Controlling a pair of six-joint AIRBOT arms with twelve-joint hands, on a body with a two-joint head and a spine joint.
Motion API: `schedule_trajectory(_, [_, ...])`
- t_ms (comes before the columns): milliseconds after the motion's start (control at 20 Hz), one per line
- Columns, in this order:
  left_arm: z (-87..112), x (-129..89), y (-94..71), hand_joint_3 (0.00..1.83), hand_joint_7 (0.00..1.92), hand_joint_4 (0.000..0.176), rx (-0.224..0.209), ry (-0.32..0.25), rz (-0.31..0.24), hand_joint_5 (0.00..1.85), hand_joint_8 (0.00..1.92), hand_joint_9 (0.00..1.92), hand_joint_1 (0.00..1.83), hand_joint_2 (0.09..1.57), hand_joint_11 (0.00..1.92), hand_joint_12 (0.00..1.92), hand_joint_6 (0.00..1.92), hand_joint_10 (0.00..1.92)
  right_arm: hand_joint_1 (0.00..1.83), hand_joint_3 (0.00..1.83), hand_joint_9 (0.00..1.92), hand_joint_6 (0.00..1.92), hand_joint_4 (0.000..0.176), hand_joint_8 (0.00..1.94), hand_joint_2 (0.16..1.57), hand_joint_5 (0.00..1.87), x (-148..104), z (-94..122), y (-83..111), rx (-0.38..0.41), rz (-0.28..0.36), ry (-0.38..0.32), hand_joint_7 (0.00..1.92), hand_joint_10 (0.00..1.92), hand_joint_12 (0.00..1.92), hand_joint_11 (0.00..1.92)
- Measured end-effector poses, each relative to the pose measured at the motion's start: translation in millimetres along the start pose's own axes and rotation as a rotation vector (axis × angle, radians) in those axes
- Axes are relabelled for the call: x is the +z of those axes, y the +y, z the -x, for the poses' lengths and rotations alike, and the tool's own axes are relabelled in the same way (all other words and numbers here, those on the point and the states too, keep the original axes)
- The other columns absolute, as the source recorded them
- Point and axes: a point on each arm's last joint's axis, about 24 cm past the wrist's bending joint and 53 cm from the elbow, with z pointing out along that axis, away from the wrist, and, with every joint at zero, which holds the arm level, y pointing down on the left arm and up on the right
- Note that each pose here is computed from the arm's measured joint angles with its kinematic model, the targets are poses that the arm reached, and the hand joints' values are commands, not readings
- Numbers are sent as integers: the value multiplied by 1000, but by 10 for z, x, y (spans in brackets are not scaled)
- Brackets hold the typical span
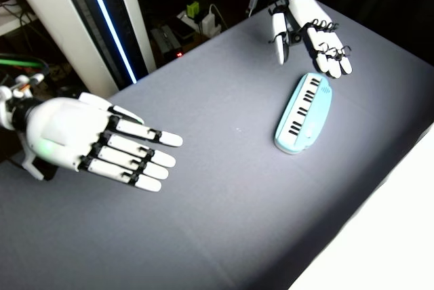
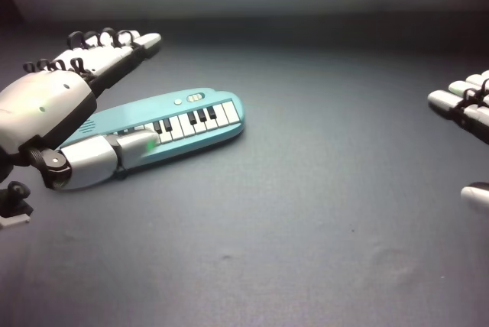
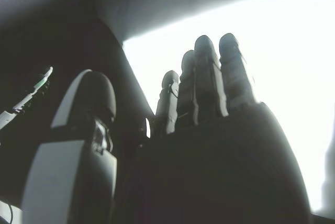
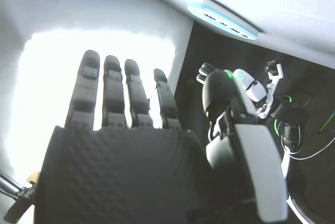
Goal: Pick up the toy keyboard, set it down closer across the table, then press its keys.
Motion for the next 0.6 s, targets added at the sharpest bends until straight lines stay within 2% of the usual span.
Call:
schedule_trajectory(50, [5, 0, -7, 8, 0, 13, 0, -2, -3, 100, 0, 0, 559, 1285, 0, 0, 11, 0, 406, 9, 0, 0, 0, 0, 1380, 0, 0, 2, -2, 0, -1, -1, 0, 0, 0, 0])
schedule_trajectory(100, [14, -1, -15, 6, 0, 6, -1, -6, -6, 94, 0, 0, 563, 1291, 0, 0, 2, 0, 436, 9, 0, 0, 0, 0, 1388, 0, 6, 12, 3, 2, 0, -4, 0, 0, 0, 0])
schedule_trajectory(150, [13, -1, -16, 7, 0, 25, -1, -6, -6, 21, 0, 0, 574, 1299, 0, 0, 0, 0, 404, 8, 0, 0, 1, 0, 1392, 0, 7, 15, 6, 2, 1, -5, 0, 0, 0, 0])
schedule_trajectory(200, [11, -1, -14, 8, 0, 25, 0, -5, -5, 3, 0, 0, 575, 1303, 0, 0, 0, 0, 381, 7, 0, 0, 0, 0, 1395, 0, 7, 26, 12, 2, 4, -10, 0, 0, 0, 0])
schedule_trajectory(250, [7, -1, -6, 3, 0, 16, 0, -3, -2, 27, 0, 0, 599, 1296, 0, 0, 9, 0, 347, 5, 0, 0, 0, 0, 1393, 0, 7, 26, 12, 2, 4, -10, 0, 0, 0, 0])
schedule_trajectory(300, [14, 5, 25, 0, 0, 15, 8, 2, 5, 38, 0, 0, 625, 1289, 0, 0, 10, 0, 376, 2, 0, 0, 0, 0, 1391, 0, 7, 26, 12, 2, 3, -10, 0, 0, 0, 0])
schedule_trajectory(350, [11, 20, 67, 0, 0, 1, 12, 7, 16, 13, 0, 0, 675, 1272, 0, 0, 5, 0, 419, 0, 0, 0, 0, 0, 1383, 0, 7, 27, 13, 2, 4, -10, 0, 0, 0, 0])
schedule_trajectory(400, [10, 63, 161, 0, 0, 0, 10, 11, 46, 8, 0, 0, 686, 1268, 0, 0, 3, 0, 428, 0, 0, 0, 0, 0, 1381, 0, 7, 28, 9, 3, 2, -11, 0, 0, 0, 0])
schedule_trajectory(500, [-19, 139, 323, 0, 0, 49, 25, 37, 99, 0, 0, 0, 739, 1177, 0, 0, 0, 0, 416, 0, 0, 0, 0, 0, 1379, 0, 7, 29, 8, 3, 2, -11, 0, 0, 0, 0])
schedule_trajectory(600, [-64, 237, 504, 0, 0, 60, 50, 62, 167, 0, 0, 0, 735, 1150, 0, 0, 0, 0, 357, 2, 0, 0, 0, 0, 1386, 0, 7, 29, 5, 5, 1, -12, 0, 0, 0, 0])
